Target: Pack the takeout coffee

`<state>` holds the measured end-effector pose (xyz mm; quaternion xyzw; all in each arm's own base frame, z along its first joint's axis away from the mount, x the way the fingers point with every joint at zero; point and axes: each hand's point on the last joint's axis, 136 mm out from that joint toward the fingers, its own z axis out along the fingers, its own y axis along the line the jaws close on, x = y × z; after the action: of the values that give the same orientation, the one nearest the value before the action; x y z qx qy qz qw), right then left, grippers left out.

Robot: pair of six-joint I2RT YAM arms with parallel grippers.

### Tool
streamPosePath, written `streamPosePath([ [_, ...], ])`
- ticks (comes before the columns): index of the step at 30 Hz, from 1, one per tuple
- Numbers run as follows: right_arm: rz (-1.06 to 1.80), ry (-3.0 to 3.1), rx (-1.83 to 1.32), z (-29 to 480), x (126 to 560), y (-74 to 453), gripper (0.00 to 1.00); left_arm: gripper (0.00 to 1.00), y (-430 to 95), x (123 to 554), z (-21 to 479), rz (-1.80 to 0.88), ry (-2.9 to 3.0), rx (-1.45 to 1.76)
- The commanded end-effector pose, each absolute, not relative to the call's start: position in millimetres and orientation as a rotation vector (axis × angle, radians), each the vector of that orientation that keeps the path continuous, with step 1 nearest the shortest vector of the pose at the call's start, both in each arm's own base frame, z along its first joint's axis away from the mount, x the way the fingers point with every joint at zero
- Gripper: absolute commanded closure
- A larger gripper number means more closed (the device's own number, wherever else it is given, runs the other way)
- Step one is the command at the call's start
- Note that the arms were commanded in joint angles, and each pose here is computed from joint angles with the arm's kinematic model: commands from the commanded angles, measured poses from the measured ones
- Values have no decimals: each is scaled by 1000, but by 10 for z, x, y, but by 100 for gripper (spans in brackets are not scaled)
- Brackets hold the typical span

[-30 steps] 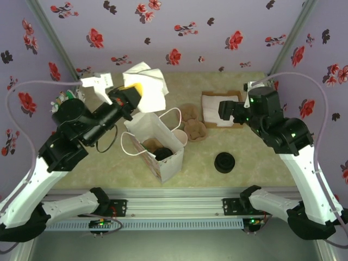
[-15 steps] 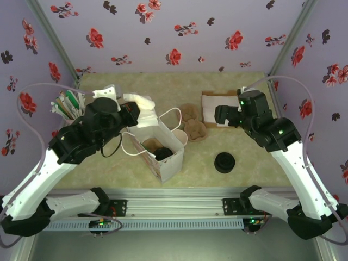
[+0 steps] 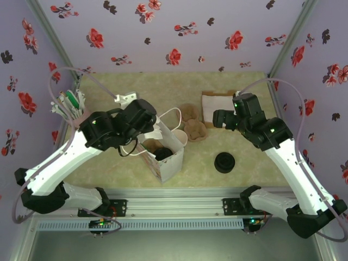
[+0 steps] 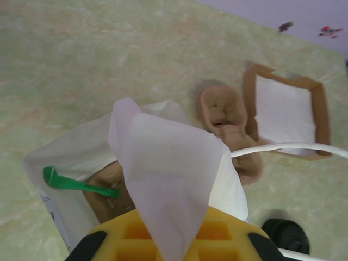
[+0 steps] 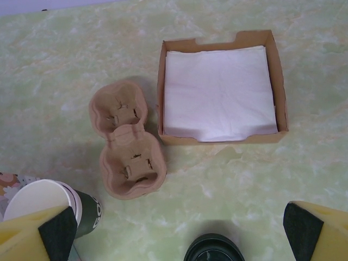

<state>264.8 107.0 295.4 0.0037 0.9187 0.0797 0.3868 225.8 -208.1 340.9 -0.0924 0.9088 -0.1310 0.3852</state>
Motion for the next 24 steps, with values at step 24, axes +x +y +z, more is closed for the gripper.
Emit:
streamPosePath([
  [24, 207, 2312, 43, 2931, 2614, 1023, 1, 100, -2111, 2247, 2814, -33, 2470, -312],
])
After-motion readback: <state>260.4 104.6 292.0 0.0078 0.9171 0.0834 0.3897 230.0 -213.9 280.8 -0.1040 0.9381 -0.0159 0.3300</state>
